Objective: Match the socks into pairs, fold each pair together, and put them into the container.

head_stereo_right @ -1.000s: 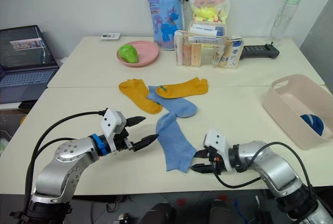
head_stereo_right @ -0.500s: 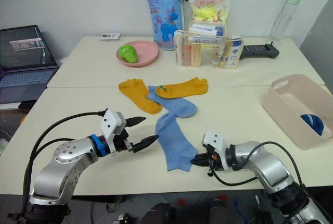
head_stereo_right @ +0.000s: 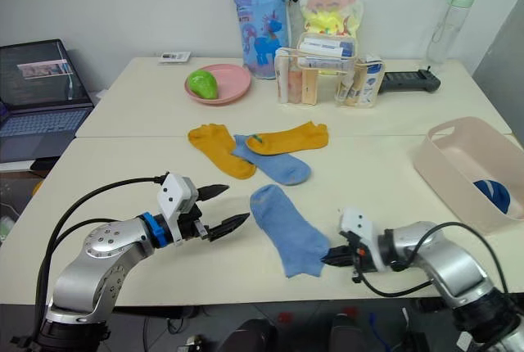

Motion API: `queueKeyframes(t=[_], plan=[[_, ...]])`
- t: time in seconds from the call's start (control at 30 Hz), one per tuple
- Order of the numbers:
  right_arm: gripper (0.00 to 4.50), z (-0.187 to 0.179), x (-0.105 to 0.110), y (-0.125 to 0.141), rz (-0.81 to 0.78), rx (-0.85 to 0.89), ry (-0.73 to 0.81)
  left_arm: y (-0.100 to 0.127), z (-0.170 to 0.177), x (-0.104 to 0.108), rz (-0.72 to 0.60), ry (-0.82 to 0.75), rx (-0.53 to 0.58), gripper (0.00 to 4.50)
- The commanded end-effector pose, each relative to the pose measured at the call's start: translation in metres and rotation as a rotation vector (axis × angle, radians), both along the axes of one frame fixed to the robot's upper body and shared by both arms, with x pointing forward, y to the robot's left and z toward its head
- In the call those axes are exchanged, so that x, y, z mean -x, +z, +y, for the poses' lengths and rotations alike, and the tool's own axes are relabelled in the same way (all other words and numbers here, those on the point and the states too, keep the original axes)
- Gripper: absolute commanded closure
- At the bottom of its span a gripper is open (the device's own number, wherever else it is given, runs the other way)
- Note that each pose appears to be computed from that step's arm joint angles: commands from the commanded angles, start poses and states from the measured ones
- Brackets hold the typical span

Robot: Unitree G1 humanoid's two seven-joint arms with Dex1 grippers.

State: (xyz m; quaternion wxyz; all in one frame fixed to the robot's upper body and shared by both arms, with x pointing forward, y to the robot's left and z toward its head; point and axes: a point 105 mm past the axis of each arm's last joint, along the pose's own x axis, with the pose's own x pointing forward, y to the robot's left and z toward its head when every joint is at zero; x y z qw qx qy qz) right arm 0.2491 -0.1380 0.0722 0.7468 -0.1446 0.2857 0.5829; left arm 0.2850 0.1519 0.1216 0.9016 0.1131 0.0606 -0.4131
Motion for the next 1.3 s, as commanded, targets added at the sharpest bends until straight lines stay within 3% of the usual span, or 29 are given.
queueKeyframes(t=[0.03,0.27,0.5,0.63,0.73,0.93,1.2,1.3], plan=[[4.47,-0.013,-0.012,0.009,-0.054,0.041,-0.004,0.006,-0.001,-0.003,-0.036,-0.004,-0.008,0.0],[4.47,-0.037,-0.048,0.018,-0.17,0.159,-0.045,0.004,-0.012,-0.014,-0.043,-0.037,-0.019,0.0],[4.47,-0.042,-0.06,0.025,-0.218,0.172,-0.054,0.002,-0.021,-0.019,-0.046,-0.069,-0.024,0.0],[3.51,-0.047,-0.061,0.034,-0.242,0.147,-0.094,-0.003,-0.028,-0.028,-0.047,-0.071,-0.034,0.0],[2.51,-0.054,-0.055,0.041,-0.241,0.129,-0.133,-0.014,-0.028,-0.035,-0.029,-0.045,-0.054,0.0],[2.51,-0.051,-0.03,0.041,-0.207,0.083,-0.171,-0.024,-0.02,-0.049,0.018,0.031,-0.026,0.0],[2.51,-0.045,-0.017,0.029,-0.237,0.072,-0.394,-0.034,-0.03,-0.047,0.055,0.001,-0.011,0.0],[2.47,-0.043,-0.011,0.018,-0.234,0.068,-0.481,-0.038,-0.028,-0.048,0.06,0.015,-0.026,0.62]])
